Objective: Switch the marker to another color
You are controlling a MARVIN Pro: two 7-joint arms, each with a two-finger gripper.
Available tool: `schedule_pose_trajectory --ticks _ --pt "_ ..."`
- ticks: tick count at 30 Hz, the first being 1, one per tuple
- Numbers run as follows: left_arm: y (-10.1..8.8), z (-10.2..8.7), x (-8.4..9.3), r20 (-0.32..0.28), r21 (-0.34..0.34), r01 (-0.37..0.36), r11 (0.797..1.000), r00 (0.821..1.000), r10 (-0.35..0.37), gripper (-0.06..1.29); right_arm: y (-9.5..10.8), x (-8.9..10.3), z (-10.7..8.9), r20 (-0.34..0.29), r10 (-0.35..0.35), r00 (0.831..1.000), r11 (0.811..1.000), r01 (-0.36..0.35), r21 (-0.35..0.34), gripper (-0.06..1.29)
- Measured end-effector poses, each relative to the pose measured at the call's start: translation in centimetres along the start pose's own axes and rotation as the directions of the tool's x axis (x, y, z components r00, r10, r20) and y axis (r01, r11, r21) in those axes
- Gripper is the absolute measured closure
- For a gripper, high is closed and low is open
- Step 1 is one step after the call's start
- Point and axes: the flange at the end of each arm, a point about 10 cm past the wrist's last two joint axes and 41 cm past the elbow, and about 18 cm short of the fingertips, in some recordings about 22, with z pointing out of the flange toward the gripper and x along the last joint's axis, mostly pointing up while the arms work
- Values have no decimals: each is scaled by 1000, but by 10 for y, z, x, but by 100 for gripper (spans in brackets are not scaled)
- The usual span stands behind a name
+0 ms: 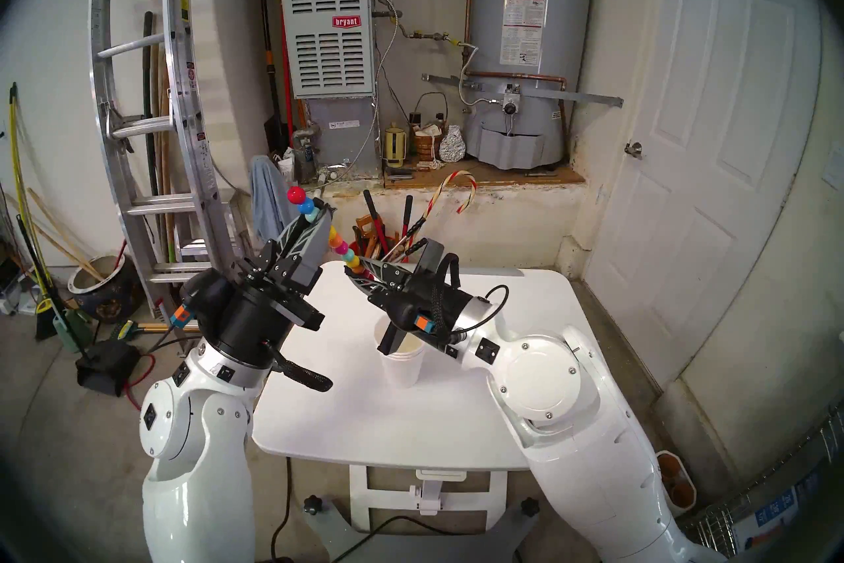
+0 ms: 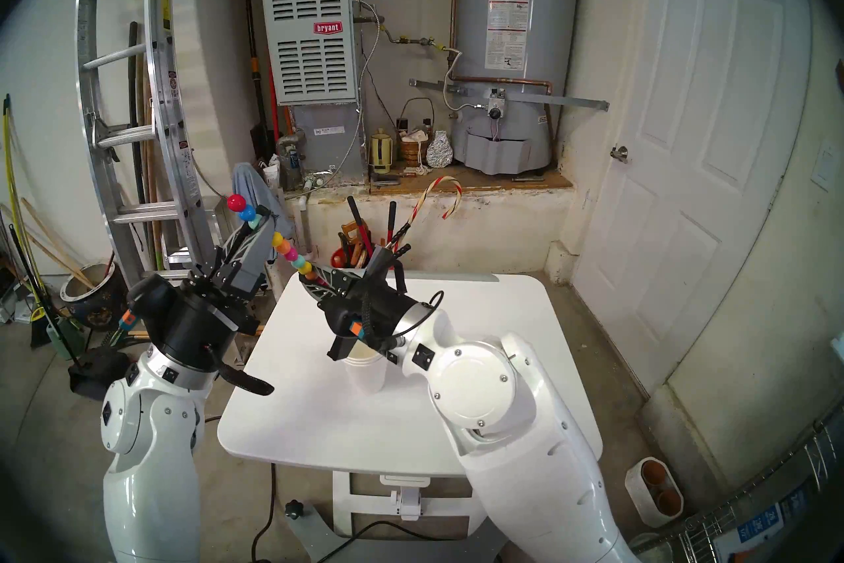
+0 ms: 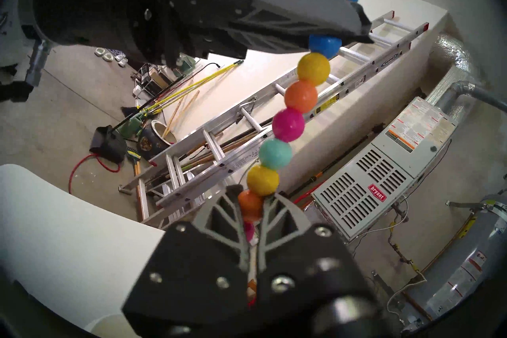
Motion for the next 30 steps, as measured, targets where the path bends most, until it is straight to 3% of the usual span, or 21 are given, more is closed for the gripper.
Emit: schedule_pose_trajectory --ticks 12,19,21,23,24,27,30 --pt "3 -3 -9 18 -23 -56 998 998 56 110 -1 -4 -2 18 19 1000 1000 -19 15 121" --pt "0 -3 -10 30 1 -56 998 998 56 110 -4 -7 -3 26 26 999 999 -26 19 121" --pt "-1 -2 -10 32 11 -49 999 998 49 110 -4 -7 -4 26 28 999 999 -28 19 108" --pt "-3 -1 -9 35 20 -40 999 999 40 110 -4 -7 -4 21 28 999 999 -29 17 83" --pt "-4 -1 -9 36 26 -33 999 999 32 110 -3 -5 -4 16 27 1000 1000 -27 14 80" --pt "-8 -1 -7 39 46 -15 999 999 14 110 -1 -2 -5 2 23 1000 1000 -23 6 23" --pt "-12 0 -4 34 64 -1 998 999 -1 110 1 -1 -5 -4 20 1000 1000 -20 -2 13"
